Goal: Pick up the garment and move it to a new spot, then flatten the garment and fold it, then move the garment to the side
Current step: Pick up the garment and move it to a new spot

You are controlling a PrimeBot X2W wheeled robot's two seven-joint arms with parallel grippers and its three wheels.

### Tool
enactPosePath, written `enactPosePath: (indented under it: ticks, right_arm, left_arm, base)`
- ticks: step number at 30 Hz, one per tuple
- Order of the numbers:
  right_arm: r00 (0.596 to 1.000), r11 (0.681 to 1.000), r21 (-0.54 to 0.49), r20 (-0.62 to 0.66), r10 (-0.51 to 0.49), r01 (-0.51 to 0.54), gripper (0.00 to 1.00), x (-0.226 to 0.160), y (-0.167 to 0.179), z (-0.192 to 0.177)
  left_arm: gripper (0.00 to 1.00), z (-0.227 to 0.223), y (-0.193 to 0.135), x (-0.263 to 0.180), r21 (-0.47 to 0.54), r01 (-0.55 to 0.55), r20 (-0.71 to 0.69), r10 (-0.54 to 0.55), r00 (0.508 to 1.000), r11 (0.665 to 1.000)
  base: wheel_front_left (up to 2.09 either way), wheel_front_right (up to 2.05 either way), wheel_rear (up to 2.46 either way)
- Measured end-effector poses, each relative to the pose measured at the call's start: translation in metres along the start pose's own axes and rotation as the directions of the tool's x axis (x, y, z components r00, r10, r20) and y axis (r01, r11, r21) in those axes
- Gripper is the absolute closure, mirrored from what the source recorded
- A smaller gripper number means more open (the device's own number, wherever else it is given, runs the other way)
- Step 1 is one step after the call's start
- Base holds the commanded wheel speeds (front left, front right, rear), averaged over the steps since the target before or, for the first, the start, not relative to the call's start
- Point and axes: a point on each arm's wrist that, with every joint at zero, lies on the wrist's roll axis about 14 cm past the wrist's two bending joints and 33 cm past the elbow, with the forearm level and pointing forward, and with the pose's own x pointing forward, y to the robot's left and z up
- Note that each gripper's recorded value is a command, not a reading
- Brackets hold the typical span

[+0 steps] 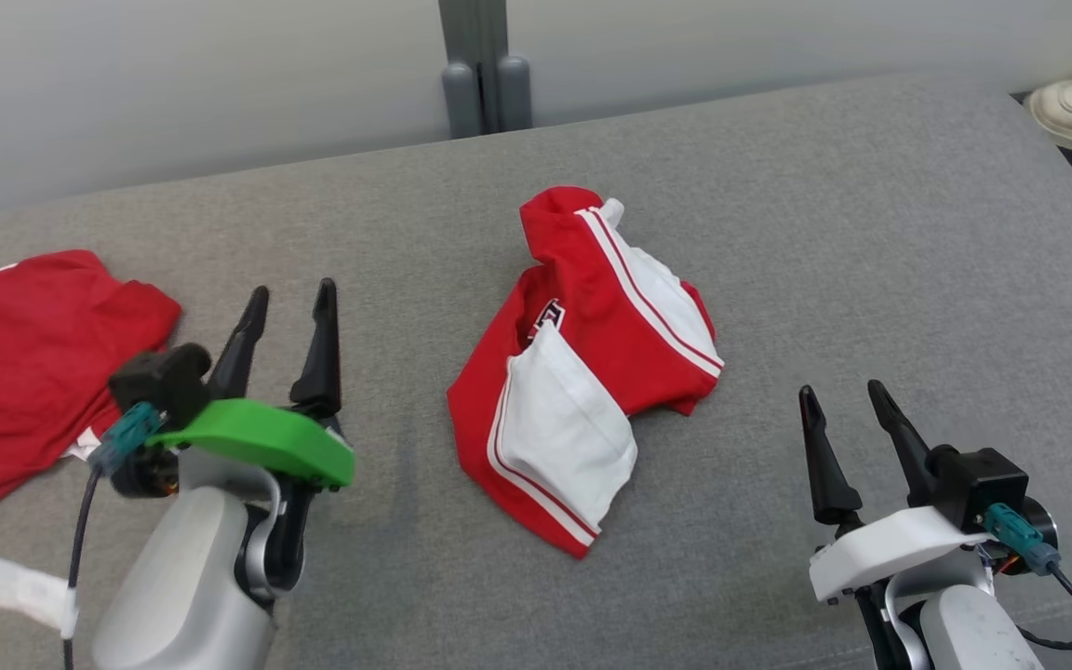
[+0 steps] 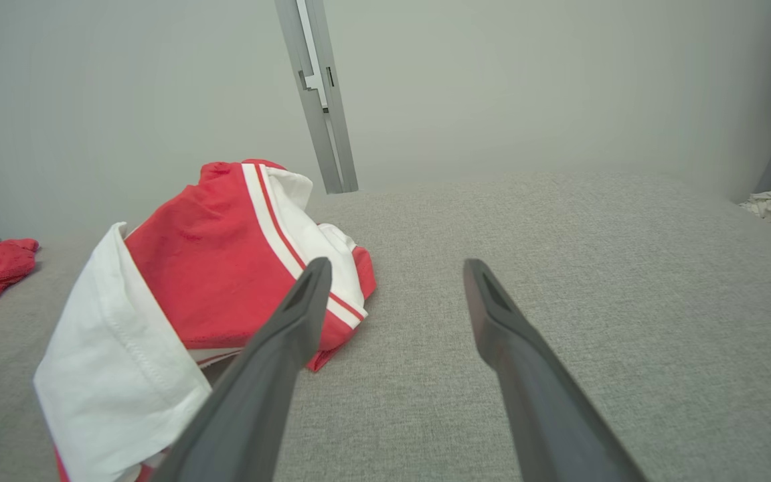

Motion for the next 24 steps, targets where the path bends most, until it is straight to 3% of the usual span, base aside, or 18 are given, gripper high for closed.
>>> enactPosePath:
  ticks: [5, 11, 24]
  right_arm:
    - [0.999, 1.0, 0.003, 0.015, 0.028, -0.028, 0.0, 0.002, 0.01, 0.006]
    - [0.998, 0.998, 0.009, 0.017, 0.061, -0.062, 0.0, 0.004, 0.021, 0.009]
    - [0.998, 0.997, 0.035, -0.01, 0.07, -0.069, 0.0, -0.001, 0.025, 0.005]
  left_arm:
    - [0.0, 0.026, 0.03, -0.045, 0.056, -0.099, 0.104, 0.093, 0.99, 0.994]
    - [0.0, 0.019, 0.046, -0.088, 0.092, -0.168, 0.108, 0.158, 0.982, 0.981]
    - [0.0, 0.012, 0.058, -0.12, 0.091, -0.219, 0.106, 0.209, 0.972, 0.971]
  base:
    - [0.0, 0.0, 0.0]
    - [0.0, 0.0, 0.0]
    - [0.0, 0.0, 0.0]
